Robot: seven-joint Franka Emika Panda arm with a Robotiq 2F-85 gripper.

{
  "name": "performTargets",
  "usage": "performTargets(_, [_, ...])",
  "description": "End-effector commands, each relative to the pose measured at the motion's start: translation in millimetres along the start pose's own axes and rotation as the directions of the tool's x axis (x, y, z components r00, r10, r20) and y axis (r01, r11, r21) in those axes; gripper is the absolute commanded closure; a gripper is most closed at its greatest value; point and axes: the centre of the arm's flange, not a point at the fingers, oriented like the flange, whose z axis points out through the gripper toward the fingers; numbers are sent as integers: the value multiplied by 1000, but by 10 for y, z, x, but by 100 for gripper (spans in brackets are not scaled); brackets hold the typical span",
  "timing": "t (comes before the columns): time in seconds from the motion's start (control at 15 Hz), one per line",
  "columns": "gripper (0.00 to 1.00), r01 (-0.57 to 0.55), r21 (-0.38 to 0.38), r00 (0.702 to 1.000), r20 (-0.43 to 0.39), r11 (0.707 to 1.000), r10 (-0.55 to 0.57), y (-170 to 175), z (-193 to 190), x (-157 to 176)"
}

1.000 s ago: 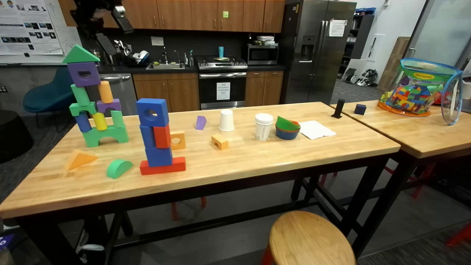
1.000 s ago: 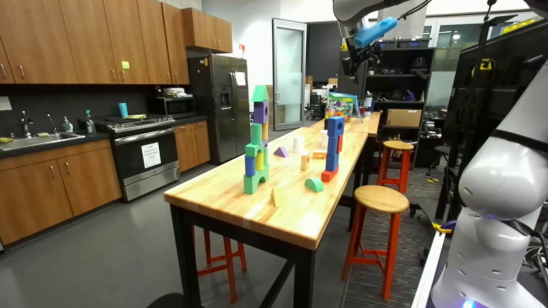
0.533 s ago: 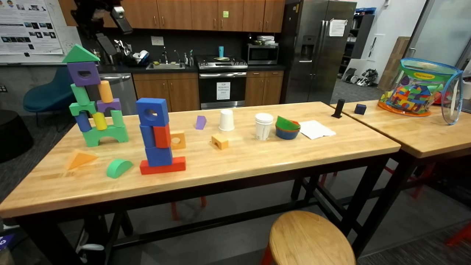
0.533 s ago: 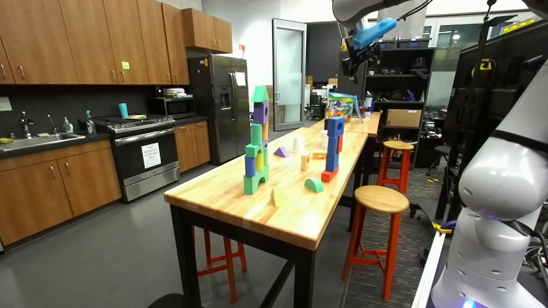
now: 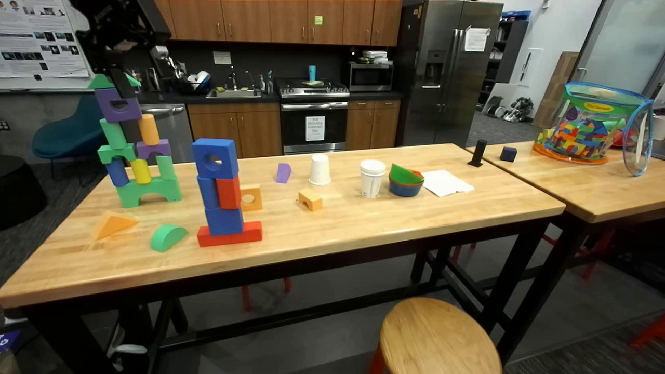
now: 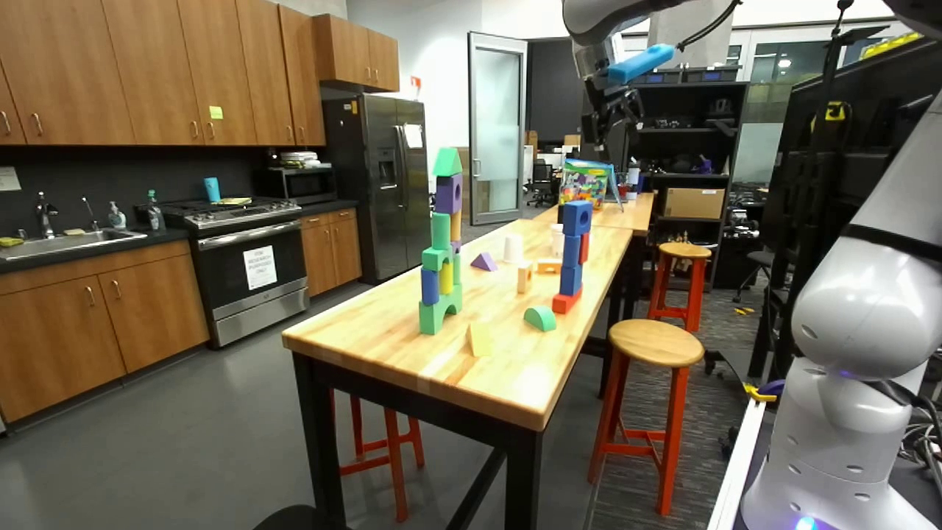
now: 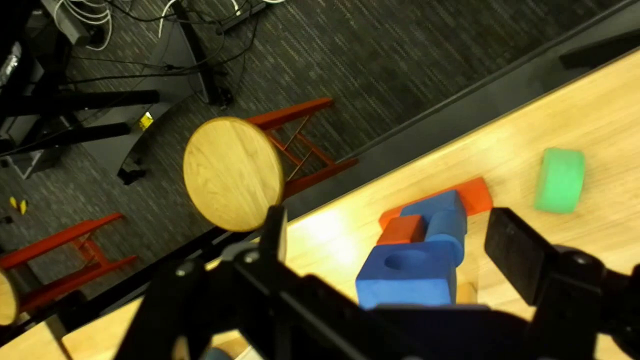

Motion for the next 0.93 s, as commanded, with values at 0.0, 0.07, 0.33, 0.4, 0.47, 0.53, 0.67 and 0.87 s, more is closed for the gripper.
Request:
performTargets(0.0, [0, 41, 81, 996, 72, 996, -47, -31, 33, 12])
performTargets(0.07, [0, 40, 104, 995, 88, 994, -49, -40, 69, 9])
performTargets(0.33, [0, 66, 176, 989, 117, 982, -88, -53, 158, 11])
performTargets(0.4, [0, 72, 189, 990, 109, 979, -94, -57, 168, 7])
performTargets(0.47, [0, 92, 193, 989, 93, 977, -112, -61, 179, 1])
performTargets(0.53, [0, 96, 192, 990, 88, 977, -115, -72, 175, -5])
performTargets(0.67, [0, 114, 179, 989, 77, 977, -130, -96, 166, -14])
performTargets(0.87, [0, 97, 165, 990, 90, 982, -113, -119, 199, 2])
